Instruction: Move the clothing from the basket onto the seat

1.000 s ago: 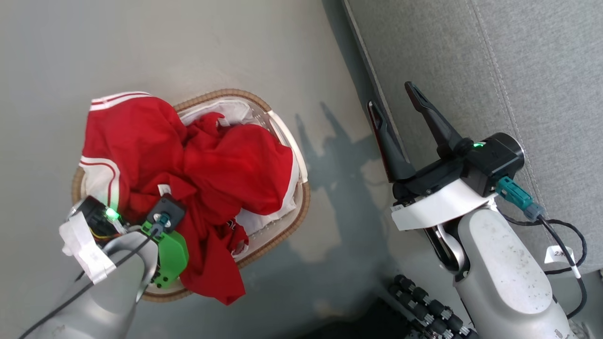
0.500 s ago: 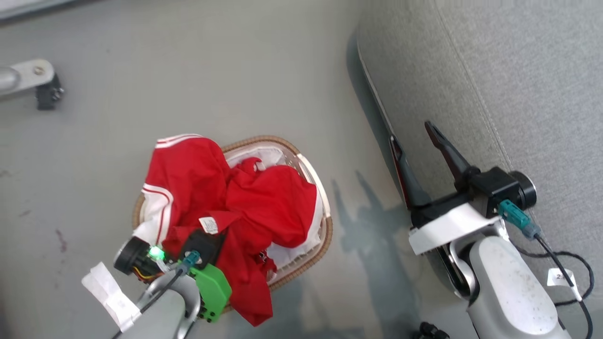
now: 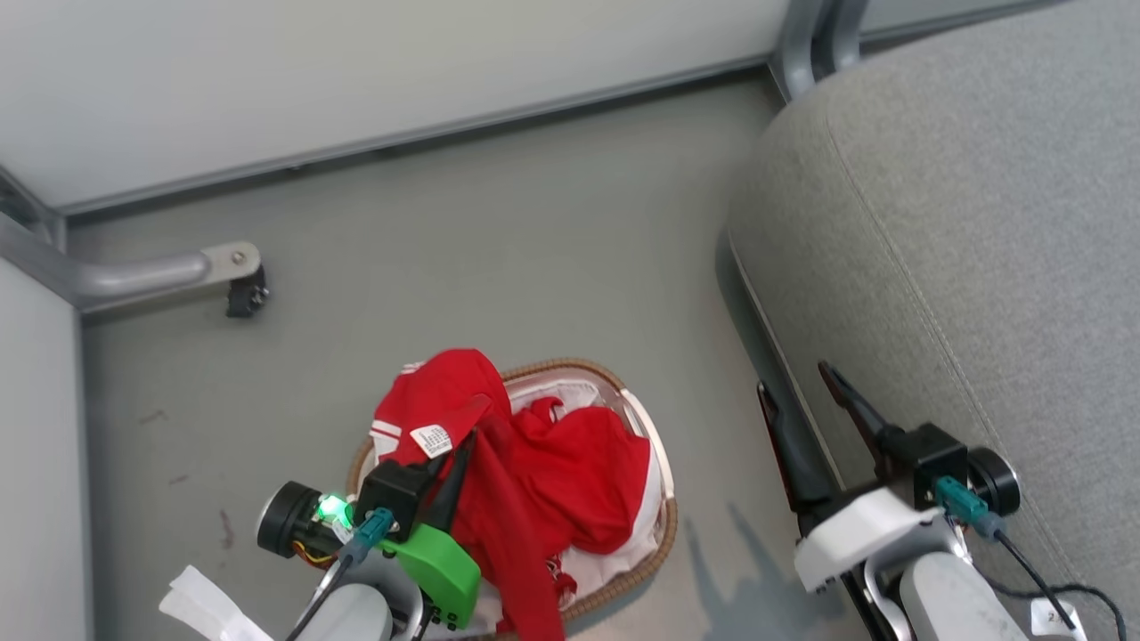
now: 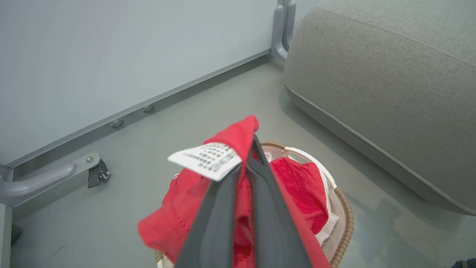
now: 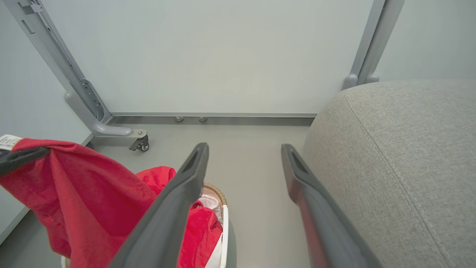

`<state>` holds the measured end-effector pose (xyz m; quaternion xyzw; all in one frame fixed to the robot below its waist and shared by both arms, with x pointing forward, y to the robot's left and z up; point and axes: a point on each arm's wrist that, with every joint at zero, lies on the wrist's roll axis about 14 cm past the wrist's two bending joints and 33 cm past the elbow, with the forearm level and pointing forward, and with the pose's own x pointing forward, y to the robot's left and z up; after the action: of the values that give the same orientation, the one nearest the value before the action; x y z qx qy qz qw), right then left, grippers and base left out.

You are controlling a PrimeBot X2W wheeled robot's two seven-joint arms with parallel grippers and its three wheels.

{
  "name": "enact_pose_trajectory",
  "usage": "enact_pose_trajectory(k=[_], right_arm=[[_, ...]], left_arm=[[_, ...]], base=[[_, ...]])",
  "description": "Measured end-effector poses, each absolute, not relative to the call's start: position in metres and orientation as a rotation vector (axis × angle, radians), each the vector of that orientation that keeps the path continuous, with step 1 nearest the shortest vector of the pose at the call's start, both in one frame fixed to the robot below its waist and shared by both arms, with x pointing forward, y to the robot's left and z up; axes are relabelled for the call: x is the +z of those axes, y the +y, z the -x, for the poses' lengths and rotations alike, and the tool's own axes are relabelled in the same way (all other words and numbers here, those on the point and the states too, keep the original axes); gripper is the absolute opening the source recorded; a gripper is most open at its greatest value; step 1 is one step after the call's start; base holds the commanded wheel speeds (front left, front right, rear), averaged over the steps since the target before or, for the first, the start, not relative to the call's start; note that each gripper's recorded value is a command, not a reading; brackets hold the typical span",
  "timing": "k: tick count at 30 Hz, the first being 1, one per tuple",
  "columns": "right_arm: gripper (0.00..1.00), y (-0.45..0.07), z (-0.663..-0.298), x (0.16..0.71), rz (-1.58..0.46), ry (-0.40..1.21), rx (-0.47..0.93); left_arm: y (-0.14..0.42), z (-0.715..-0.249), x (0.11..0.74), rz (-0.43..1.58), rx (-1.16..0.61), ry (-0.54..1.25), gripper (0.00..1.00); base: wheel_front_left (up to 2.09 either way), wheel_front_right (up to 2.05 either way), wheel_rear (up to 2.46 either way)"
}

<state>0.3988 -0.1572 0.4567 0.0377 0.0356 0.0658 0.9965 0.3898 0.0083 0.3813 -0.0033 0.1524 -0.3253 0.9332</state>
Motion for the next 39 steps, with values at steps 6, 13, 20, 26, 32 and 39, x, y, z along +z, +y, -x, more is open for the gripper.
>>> enact_pose_trajectory(k=[6,13,20,26,32,39], right_arm=[[1.0,-0.155,-0.374,0.462,-0.087,0.061,0.13],[1.0,-0.146,-0.361,0.474,-0.084,0.027,0.16],[1.0,-0.128,-0.355,0.479,-0.081,0.013,0.214],[1.0,-0.103,-0.35,0.479,-0.065,0.015,0.301],[1.0,-0.064,-0.354,0.503,0.027,-0.063,0.483],[1.0,-0.036,-0.368,0.539,0.125,-0.172,0.629]], left_arm=[[0.009,-0.388,0.438,0.048,-0.618,0.155,0.0],[0.013,-0.391,0.52,0.087,-0.578,-0.086,0.0],[0.015,-0.386,0.597,0.111,-0.578,-0.31,0.0],[0.013,-0.381,0.618,0.116,-0.589,-0.371,0.0],[0.011,-0.38,0.619,0.143,-0.598,-0.37,0.0],[0.008,-0.379,0.615,0.15,-0.607,-0.357,0.0]], base=[[0.0,0.0,0.0],[0.0,0.0,0.0],[0.0,0.0,0.0],[0.0,0.0,0.0],[0.0,0.0,0.0],[0.0,0.0,0.0]])
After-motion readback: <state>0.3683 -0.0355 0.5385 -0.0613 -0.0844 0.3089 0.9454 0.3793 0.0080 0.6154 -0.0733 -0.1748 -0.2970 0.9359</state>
